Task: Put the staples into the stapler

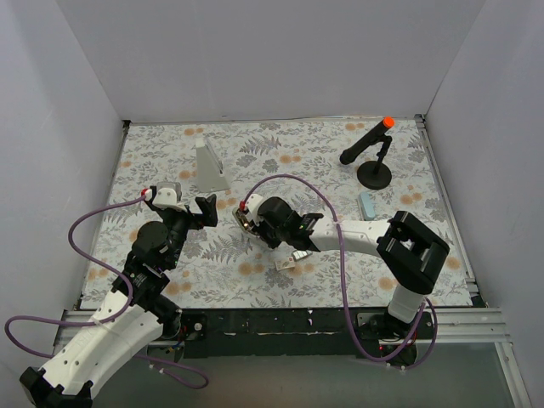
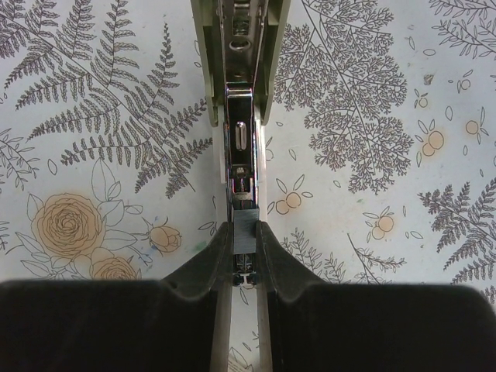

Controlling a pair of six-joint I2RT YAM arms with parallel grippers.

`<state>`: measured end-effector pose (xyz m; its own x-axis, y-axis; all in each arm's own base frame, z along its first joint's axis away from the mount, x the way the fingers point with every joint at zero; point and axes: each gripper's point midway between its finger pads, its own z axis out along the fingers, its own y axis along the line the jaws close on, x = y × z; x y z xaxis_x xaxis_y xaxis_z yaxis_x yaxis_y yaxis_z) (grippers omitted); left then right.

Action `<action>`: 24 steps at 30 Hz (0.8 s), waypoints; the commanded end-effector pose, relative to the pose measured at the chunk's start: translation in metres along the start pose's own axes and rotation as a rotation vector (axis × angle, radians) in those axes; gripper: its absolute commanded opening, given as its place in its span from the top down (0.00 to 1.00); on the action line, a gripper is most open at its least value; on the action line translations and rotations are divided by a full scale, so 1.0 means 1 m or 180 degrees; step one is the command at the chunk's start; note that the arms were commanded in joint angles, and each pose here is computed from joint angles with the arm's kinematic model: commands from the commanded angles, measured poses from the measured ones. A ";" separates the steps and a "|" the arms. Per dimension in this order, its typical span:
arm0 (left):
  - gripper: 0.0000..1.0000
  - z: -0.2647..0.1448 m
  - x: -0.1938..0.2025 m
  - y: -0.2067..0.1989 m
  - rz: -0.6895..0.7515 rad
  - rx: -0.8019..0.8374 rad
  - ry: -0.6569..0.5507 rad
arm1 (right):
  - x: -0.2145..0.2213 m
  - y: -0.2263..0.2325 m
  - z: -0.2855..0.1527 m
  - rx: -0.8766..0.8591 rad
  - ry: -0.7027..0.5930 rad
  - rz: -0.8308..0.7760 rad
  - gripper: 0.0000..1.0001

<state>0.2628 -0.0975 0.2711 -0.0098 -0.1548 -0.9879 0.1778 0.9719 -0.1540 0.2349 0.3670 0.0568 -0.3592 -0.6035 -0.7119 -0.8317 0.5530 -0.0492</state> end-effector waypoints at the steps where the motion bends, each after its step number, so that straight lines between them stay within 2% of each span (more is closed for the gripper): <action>1: 0.02 0.001 0.003 0.002 0.0036 -0.0013 0.0014 | 0.012 -0.001 0.001 0.0024 0.0230 -0.0101 0.83; 4: 0.02 0.001 0.004 0.001 0.0042 -0.0010 0.0028 | 0.009 0.001 0.001 -0.0004 0.0230 -0.0090 0.75; 18: 0.02 0.001 0.005 0.001 0.0044 -0.0010 0.0032 | -0.002 -0.001 -0.005 0.0026 0.0152 -0.0056 0.66; 24: 0.02 0.001 0.005 0.001 0.0043 -0.0006 0.0033 | -0.014 -0.001 -0.012 0.0023 0.0035 -0.0023 0.65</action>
<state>0.2636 -0.0978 0.2694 -0.0150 -0.1513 -0.9884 0.1766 0.9726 -0.1515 0.2339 0.3655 0.0565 -0.3699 -0.6283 -0.6844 -0.8341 0.5490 -0.0532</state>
